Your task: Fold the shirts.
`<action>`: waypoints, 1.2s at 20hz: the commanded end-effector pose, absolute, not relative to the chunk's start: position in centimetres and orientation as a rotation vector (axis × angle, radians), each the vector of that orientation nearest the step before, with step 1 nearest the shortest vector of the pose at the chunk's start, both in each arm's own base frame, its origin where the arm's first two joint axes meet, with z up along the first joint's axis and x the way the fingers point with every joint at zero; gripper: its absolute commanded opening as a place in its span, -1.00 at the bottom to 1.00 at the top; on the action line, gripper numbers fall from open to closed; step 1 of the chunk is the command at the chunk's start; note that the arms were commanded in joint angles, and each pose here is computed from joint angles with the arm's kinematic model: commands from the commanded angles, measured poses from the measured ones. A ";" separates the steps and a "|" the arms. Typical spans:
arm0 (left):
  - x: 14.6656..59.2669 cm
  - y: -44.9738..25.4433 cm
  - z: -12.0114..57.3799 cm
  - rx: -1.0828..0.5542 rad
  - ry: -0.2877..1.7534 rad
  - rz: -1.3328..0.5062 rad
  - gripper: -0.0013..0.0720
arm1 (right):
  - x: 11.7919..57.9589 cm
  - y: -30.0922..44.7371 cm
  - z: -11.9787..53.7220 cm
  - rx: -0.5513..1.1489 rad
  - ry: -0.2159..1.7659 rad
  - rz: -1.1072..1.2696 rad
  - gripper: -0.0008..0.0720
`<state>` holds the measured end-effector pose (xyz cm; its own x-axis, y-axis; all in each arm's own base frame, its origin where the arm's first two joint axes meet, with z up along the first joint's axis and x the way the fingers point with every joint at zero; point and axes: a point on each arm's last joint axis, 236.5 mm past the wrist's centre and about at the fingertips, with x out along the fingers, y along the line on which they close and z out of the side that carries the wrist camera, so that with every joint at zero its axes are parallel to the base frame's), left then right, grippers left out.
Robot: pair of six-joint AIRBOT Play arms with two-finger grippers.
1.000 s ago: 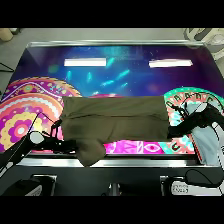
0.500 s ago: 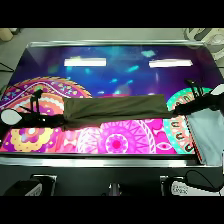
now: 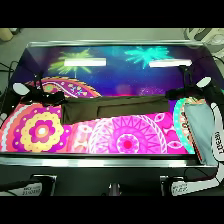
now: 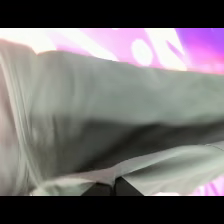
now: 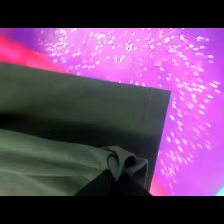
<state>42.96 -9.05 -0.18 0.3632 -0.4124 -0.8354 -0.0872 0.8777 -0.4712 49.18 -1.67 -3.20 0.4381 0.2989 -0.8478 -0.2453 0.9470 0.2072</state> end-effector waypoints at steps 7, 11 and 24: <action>44.8 -8.9 -5.5 -0.598 1.367 -0.229 0.39 | 49.6 -1.6 -6.6 0.049 1.151 0.395 0.82; 45.1 -8.5 0.3 -0.526 1.274 -0.308 0.39 | 49.0 -4.0 -6.9 0.185 1.188 0.329 0.93; 45.6 -21.9 5.1 -0.390 1.065 -0.506 -0.89 | 48.8 4.2 -4.0 0.351 1.164 0.573 -0.92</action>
